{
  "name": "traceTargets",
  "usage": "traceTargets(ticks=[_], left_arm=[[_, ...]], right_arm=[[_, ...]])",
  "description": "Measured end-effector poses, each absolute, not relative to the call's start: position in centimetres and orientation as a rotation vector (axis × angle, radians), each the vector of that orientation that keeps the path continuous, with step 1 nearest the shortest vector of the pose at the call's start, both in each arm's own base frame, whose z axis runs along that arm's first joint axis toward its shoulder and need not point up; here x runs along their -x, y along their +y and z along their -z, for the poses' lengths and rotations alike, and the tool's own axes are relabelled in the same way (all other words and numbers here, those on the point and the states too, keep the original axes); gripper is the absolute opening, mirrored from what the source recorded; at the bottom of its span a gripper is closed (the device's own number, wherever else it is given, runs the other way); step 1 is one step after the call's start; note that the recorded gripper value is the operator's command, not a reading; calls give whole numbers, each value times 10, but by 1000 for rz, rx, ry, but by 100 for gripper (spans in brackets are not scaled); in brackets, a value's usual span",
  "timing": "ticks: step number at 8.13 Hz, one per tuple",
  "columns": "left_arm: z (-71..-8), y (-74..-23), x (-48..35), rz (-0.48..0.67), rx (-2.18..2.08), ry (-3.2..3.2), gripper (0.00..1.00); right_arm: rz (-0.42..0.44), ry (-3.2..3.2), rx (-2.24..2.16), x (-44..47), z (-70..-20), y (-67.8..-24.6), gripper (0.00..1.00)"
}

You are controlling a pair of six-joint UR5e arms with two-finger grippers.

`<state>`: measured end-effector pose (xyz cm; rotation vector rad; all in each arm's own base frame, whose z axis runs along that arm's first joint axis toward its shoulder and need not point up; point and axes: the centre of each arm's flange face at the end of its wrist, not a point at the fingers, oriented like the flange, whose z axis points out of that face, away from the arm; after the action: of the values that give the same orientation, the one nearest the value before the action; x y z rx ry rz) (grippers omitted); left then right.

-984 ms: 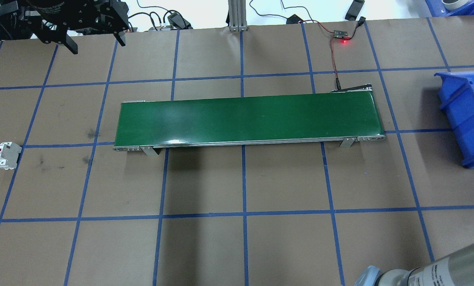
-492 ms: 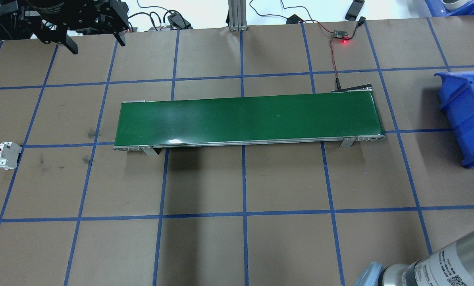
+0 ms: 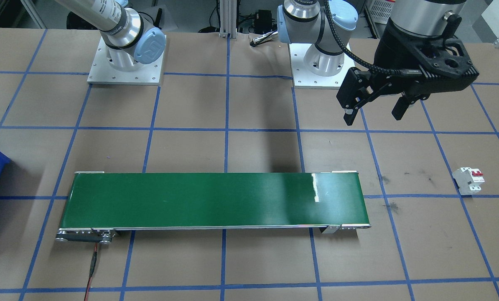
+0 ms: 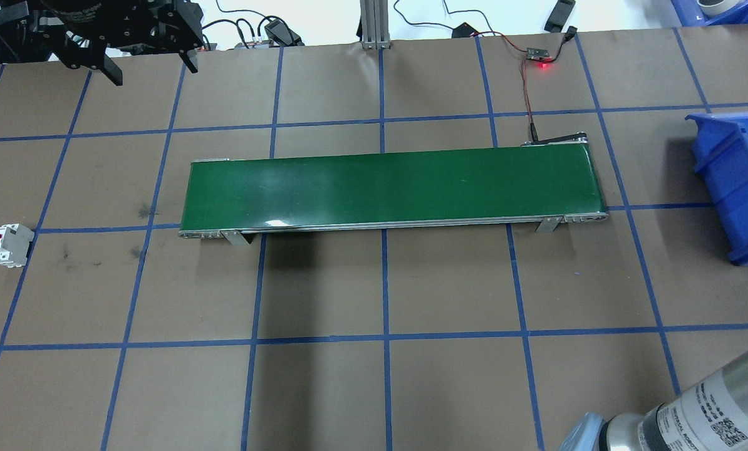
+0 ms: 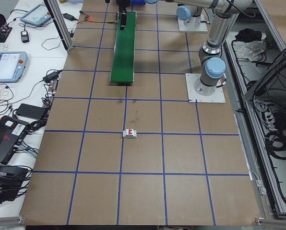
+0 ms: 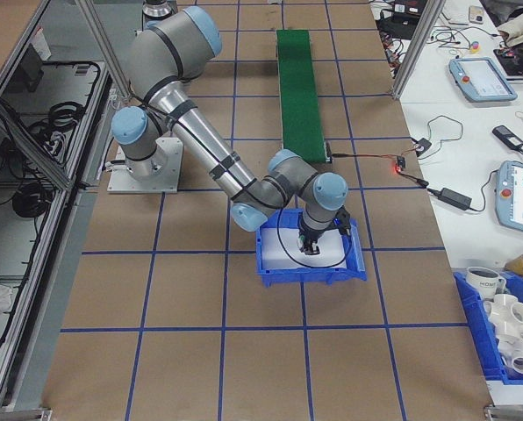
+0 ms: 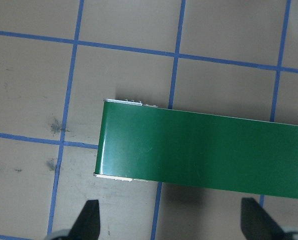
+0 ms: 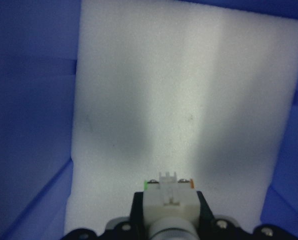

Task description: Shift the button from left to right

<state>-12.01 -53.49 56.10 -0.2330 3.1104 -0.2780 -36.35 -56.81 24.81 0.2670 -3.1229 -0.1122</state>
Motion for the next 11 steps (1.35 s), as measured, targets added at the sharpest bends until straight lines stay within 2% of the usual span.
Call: traceTargets(ticks=[1, 2, 3, 6, 8, 9, 11], left_arm=[[-561, -535, 120, 278, 233, 3110, 100], [-561, -535, 120, 278, 233, 3110, 100], [-561, -535, 120, 278, 233, 3111, 100], [-561, -535, 120, 278, 233, 3111, 100], [-561, -535, 120, 278, 233, 3111, 100], [-561, -535, 120, 278, 233, 3110, 100], [-561, -535, 120, 278, 233, 3111, 100]], right_arm=[[122, -3129, -269, 364, -241, -568, 0], [130, -3133, -274, 363, -235, -567, 7], [134, -3135, -280, 363, -233, -567, 10], [142, -3133, -316, 362, -227, -565, 57], [141, -3121, -323, 363, -229, -565, 97], [134, -3118, -323, 363, -232, -564, 100], [115, -3097, -356, 362, -245, -563, 100]])
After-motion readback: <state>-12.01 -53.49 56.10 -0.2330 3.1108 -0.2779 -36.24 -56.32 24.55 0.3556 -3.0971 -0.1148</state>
